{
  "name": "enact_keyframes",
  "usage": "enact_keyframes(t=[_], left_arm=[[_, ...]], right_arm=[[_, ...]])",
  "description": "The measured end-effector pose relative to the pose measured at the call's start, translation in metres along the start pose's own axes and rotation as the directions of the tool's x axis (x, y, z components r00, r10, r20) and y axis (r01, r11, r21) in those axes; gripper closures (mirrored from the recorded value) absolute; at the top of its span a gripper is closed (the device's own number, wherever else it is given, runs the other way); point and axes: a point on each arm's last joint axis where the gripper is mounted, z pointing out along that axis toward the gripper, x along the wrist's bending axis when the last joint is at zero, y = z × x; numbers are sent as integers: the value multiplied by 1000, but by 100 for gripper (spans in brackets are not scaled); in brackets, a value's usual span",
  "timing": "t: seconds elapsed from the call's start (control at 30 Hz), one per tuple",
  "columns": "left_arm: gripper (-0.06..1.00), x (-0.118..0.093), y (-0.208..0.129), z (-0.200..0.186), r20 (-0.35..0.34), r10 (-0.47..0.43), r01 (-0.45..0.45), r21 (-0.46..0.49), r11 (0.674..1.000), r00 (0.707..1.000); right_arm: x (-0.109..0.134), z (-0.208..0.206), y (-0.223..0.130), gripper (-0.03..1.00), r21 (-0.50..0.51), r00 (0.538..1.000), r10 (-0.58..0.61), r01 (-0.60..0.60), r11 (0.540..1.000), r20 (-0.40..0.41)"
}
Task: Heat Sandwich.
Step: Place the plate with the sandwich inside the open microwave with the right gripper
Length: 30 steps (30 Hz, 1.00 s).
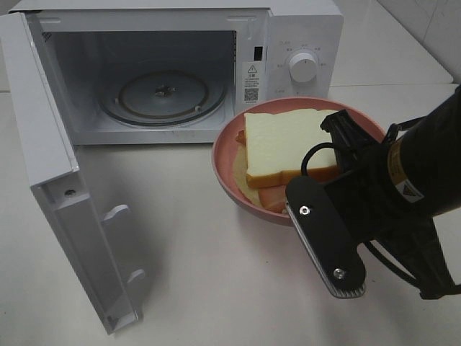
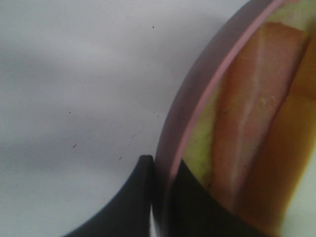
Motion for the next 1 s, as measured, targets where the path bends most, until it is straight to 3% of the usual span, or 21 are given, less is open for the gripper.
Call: enact_keyframes(t=[0.5,1.0], left_arm=[[-3,0,0,0,0,0,0,0,1000,1000],[-3,0,0,0,0,0,0,0,1000,1000]], right_arm=[[-9,6,-7,90,-142,990,-135,138,980,35],[-8,7,-5,90,-320,968,-248,250,914,47]])
